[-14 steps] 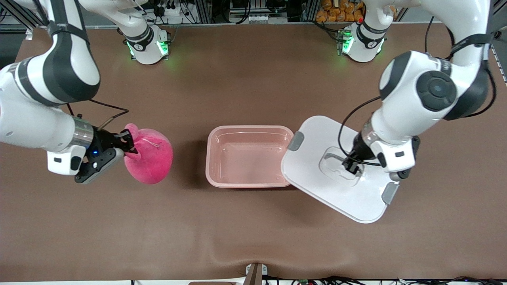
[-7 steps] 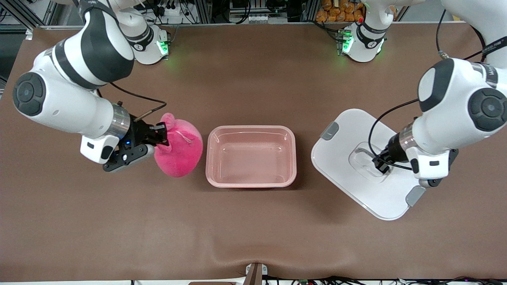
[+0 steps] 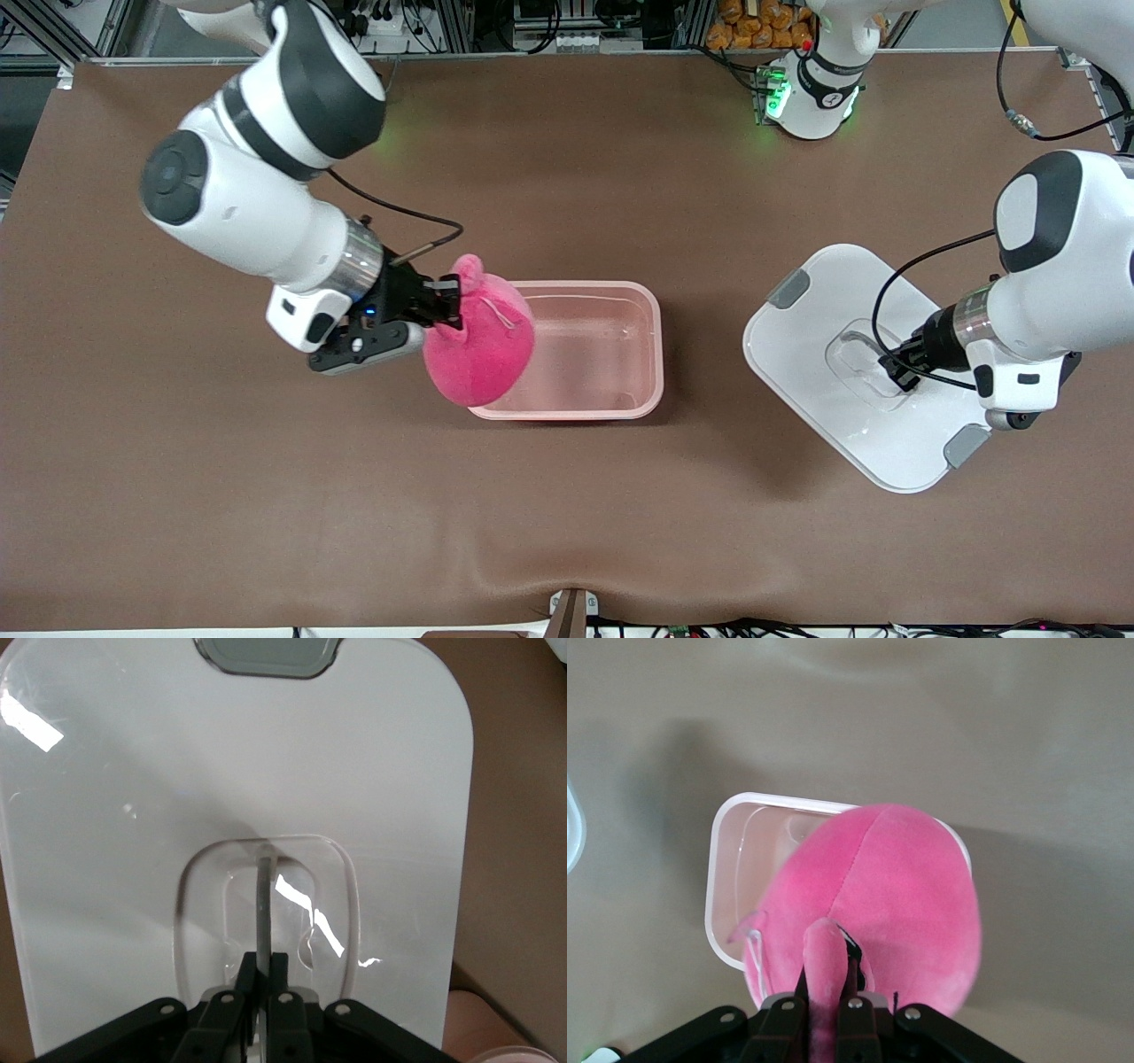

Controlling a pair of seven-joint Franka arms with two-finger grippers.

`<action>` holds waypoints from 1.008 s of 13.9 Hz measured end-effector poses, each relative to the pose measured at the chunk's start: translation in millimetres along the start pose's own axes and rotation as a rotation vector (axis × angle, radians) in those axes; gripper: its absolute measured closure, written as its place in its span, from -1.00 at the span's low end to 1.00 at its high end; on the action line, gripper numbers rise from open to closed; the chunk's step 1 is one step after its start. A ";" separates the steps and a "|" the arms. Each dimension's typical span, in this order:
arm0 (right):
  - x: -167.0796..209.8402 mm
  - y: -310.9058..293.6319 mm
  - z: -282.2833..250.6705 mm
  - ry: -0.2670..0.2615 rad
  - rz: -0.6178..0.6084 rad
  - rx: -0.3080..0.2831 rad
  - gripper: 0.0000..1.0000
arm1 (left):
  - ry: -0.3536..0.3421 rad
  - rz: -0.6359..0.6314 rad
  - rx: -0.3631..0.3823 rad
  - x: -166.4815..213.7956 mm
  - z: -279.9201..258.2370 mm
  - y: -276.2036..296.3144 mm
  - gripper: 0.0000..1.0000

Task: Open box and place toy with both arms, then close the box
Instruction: 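Carry the pink toy into the pink box with the right gripper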

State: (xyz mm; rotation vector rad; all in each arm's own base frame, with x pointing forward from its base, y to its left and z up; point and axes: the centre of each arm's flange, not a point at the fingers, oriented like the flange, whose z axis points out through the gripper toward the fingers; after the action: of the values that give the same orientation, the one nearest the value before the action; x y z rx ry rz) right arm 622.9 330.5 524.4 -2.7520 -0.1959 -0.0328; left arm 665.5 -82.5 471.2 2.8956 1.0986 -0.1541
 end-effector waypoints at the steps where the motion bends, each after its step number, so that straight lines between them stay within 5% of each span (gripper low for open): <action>1: 1.2 -0.8 7.6 -0.006 0.000 -0.003 0.78 | -0.006 0.036 0.005 7.7 1.8 -8.0 0.86; 14: -7.6 -23.0 91.5 -0.110 -0.063 -0.054 0.78 | -0.066 0.110 0.032 61.1 34.6 -59.0 0.86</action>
State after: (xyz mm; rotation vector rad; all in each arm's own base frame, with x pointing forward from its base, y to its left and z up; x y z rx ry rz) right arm 611.9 384.8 447.7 -2.8024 -0.3160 0.0987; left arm 669.2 -0.6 430.0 2.9464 0.9323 -0.2634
